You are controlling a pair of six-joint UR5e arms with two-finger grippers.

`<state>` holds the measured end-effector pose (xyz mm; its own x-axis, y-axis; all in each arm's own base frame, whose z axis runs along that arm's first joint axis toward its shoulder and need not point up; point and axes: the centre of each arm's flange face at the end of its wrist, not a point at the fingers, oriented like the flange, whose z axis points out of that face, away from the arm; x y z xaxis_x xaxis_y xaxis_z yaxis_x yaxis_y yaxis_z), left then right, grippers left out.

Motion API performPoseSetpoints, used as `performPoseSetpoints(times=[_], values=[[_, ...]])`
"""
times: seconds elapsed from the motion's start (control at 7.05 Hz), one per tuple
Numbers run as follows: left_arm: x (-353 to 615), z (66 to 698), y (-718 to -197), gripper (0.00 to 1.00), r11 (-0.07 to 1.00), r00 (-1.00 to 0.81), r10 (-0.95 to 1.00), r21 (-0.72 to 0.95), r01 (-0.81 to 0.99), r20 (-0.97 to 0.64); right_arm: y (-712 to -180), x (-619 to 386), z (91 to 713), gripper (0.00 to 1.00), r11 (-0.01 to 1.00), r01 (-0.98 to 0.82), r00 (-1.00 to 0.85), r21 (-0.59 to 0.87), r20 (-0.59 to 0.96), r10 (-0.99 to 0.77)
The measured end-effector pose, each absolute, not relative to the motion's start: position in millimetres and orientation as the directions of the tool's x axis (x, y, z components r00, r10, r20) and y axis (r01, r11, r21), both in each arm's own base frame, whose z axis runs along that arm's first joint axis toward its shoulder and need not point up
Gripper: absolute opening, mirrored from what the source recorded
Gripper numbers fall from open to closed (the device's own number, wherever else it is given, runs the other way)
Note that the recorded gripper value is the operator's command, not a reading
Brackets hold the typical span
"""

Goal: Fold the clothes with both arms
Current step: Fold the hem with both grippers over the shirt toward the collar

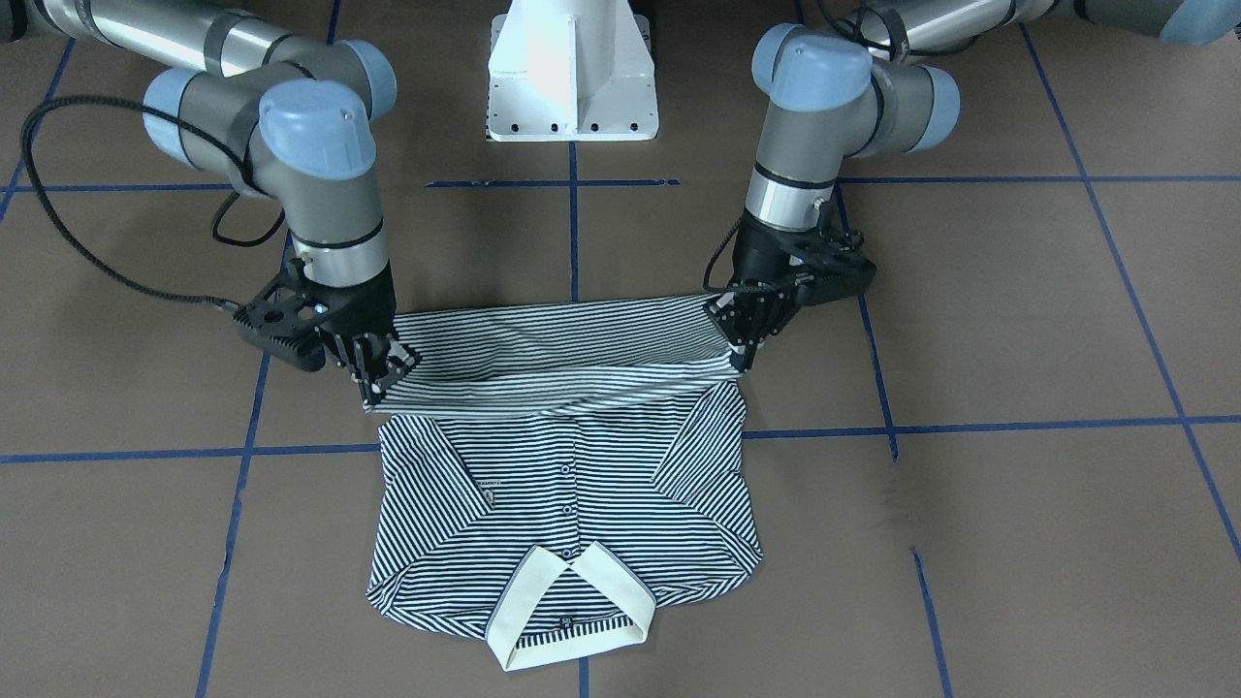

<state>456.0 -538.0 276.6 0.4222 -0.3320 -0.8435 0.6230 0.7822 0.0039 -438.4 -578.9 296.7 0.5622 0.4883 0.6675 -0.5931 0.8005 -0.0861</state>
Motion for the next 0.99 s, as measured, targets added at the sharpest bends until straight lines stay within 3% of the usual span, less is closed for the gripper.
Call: performPoseSetpoints(times=[0.28,0.99], values=[[472.0,290.5,-576.2,0.0,0.757,0.441,-0.328,0.047,0.652,-0.836,-616.9,-446.2,300.1,0.0,0.817,-0.572,0.587,-0.076,0.657,0.473],[474.0,315.9,-616.8,0.0,0.744,0.483,-0.291,0.121,0.657,-0.826,-666.9,-462.5,308.3,0.0,0.807,-0.585,0.598,-0.077,0.631,0.494]])
